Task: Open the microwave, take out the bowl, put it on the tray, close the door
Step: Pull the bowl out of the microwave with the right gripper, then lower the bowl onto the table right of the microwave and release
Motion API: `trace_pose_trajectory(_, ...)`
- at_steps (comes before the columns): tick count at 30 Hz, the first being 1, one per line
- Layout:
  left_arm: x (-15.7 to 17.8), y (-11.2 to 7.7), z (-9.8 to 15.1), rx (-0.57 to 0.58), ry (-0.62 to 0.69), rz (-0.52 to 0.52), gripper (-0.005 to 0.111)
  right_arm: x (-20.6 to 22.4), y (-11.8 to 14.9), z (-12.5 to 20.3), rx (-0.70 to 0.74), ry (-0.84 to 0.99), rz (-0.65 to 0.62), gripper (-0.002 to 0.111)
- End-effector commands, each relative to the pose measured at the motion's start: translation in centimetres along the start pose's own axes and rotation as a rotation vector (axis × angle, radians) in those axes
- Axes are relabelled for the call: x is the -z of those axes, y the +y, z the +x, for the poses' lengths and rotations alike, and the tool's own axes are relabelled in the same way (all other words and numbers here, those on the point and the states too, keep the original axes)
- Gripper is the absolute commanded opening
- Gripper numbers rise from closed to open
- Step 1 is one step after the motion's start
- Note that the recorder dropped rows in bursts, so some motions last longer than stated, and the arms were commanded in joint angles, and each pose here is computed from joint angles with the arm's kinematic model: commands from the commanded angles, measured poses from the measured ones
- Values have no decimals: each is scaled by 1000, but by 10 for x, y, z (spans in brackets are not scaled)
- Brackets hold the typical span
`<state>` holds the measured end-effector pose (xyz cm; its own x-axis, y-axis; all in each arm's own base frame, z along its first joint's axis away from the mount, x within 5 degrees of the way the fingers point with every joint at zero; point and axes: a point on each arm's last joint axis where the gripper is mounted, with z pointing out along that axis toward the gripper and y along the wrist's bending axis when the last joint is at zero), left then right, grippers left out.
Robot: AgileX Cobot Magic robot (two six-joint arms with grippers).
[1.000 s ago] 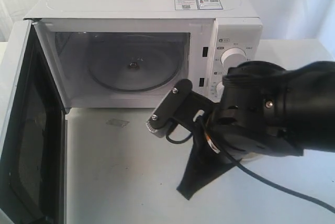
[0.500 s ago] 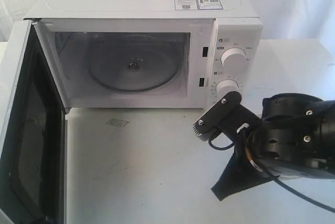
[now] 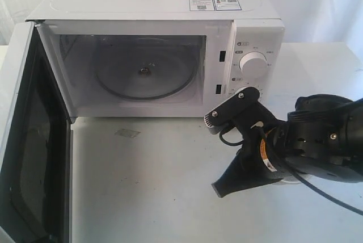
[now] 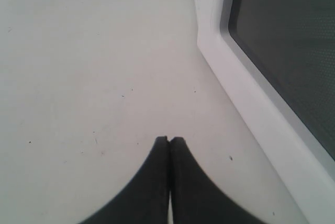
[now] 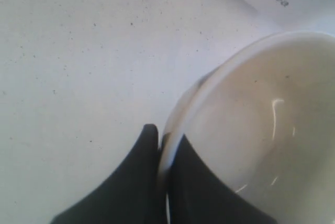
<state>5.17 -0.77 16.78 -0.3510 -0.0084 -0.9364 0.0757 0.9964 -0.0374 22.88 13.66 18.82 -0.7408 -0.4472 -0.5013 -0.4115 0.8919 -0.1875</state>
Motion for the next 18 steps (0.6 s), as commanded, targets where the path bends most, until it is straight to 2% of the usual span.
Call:
trace_pose_trajectory(1,0,0,1,9,-3,7,0,-6,-1,4,-12,34,10,0)
trace_pose_trajectory(15,0,0,1,9,-3,7,0,-28,5,7,61,70,5,0)
trace_pose_trajectory(18,0,0,1,9,-3,7,0,-28,4,7,75,63,7,4)
